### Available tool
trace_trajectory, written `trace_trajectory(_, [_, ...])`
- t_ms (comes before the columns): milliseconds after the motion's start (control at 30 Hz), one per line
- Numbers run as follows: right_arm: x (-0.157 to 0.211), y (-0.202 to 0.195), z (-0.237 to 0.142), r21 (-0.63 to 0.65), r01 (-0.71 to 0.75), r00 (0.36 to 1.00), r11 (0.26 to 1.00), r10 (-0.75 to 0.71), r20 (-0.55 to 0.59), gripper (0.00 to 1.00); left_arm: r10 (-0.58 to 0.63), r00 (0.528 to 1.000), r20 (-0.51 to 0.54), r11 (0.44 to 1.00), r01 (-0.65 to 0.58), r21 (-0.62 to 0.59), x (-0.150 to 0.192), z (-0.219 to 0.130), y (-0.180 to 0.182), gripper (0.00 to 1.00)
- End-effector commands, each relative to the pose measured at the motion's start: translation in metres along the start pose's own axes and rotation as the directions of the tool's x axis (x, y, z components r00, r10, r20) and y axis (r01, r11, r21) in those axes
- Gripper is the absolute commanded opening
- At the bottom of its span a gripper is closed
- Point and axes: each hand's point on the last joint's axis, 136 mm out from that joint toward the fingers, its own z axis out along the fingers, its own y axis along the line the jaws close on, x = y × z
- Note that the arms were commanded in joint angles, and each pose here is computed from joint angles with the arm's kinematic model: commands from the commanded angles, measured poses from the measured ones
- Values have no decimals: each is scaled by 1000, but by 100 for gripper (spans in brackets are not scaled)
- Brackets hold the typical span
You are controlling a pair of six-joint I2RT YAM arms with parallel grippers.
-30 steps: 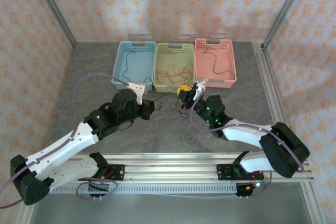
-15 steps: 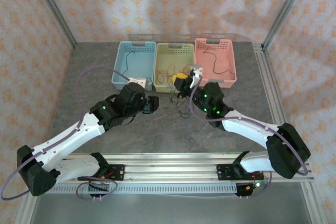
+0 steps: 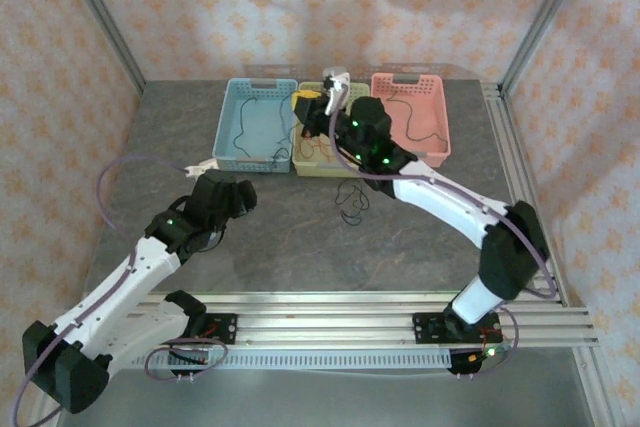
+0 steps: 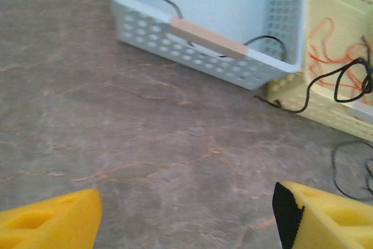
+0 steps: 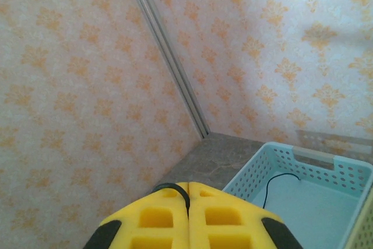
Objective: Untangle the cables
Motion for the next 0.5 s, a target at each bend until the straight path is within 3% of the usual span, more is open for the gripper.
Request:
trace_trajectory(0, [-2, 7, 24, -37, -40, 999, 998, 40, -8, 0, -85, 995, 50, 996, 84, 12, -10, 2, 3, 78])
trace_trajectory(233, [8, -2, 85, -51, -90, 996, 995, 91, 20, 0, -122, 989, 81, 992, 125, -27, -13, 4, 21, 78])
trace_trajectory(467, [40, -36, 141, 31, -96, 995, 995, 95, 26, 0, -109, 992, 69, 993, 112, -31, -9, 3, 25, 78])
